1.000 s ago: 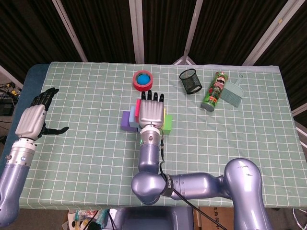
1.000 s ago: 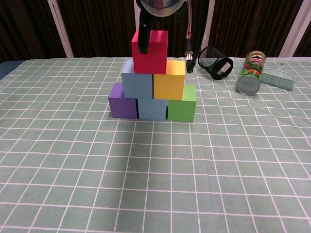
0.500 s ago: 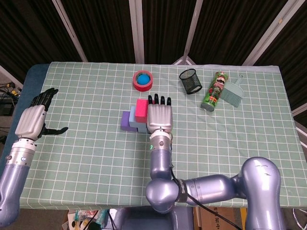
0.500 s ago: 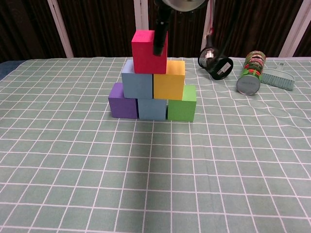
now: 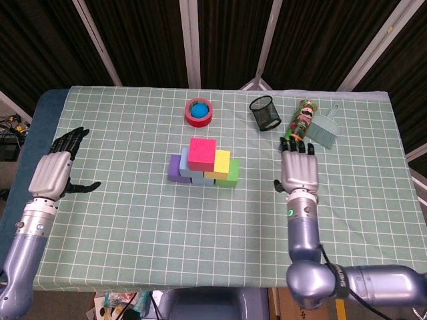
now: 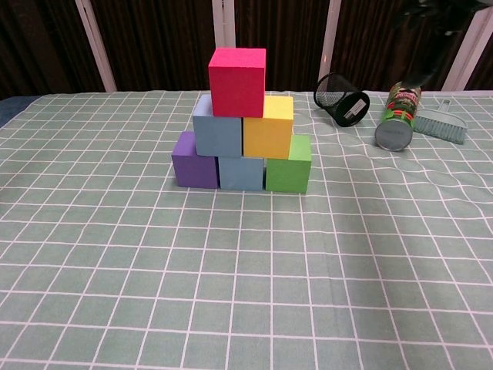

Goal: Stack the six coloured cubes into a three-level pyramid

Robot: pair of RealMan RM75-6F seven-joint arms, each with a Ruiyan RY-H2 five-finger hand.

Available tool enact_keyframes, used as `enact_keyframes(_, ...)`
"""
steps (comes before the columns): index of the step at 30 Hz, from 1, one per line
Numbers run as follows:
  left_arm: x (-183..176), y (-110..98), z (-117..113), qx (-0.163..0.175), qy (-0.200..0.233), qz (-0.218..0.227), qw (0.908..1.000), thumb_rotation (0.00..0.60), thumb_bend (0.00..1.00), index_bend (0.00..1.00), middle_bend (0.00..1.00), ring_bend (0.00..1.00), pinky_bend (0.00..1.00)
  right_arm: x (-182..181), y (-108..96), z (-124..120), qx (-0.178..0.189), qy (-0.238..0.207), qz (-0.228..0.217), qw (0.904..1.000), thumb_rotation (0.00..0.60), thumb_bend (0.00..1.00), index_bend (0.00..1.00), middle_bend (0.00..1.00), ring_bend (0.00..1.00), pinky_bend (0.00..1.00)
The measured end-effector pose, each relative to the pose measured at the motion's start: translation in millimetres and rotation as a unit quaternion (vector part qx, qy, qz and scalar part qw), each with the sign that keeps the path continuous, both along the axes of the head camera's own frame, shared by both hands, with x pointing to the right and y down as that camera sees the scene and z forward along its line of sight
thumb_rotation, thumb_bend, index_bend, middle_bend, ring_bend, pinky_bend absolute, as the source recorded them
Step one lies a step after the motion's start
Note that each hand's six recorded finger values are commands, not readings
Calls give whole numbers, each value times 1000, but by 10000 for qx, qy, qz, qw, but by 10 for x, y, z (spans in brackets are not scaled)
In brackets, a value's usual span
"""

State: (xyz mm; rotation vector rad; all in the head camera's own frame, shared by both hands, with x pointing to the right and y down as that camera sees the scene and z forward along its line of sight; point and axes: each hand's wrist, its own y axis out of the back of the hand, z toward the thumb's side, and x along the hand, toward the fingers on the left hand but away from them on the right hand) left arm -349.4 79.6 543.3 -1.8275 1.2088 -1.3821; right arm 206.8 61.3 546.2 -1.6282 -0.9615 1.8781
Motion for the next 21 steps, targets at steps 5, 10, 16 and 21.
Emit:
enact_keyframes(5, 64, 94, 65, -1, 46, 97, 9999, 600, 102, 0, 0, 0, 0, 548, 43, 0, 376, -122, 263, 9989, 600, 322, 0, 0, 0, 0)
enact_keyframes(10, -21, 268, 164, 58, 2, 89, 9999, 600, 102, 0, 0, 0, 0, 1090, 212, 0, 785, -224, 521, 9953, 600, 322, 0, 0, 0, 0)
enact_keyframes(16, -326, 559, 291, 121, -36, -142, 9998, 600, 102, 0, 0, 0, 0, 1650, 647, 45, 1083, -278, 586, 9920, 600, 321, 0, 0, 0, 0)
enact_keyframes(21, -574, 788, 322, 240, -164, -219, 9993, 600, 102, 0, 0, 0, 0, 1988, 1070, 71, 1235, -209, 366, 9914, 600, 322, 0, 0, 0, 0)
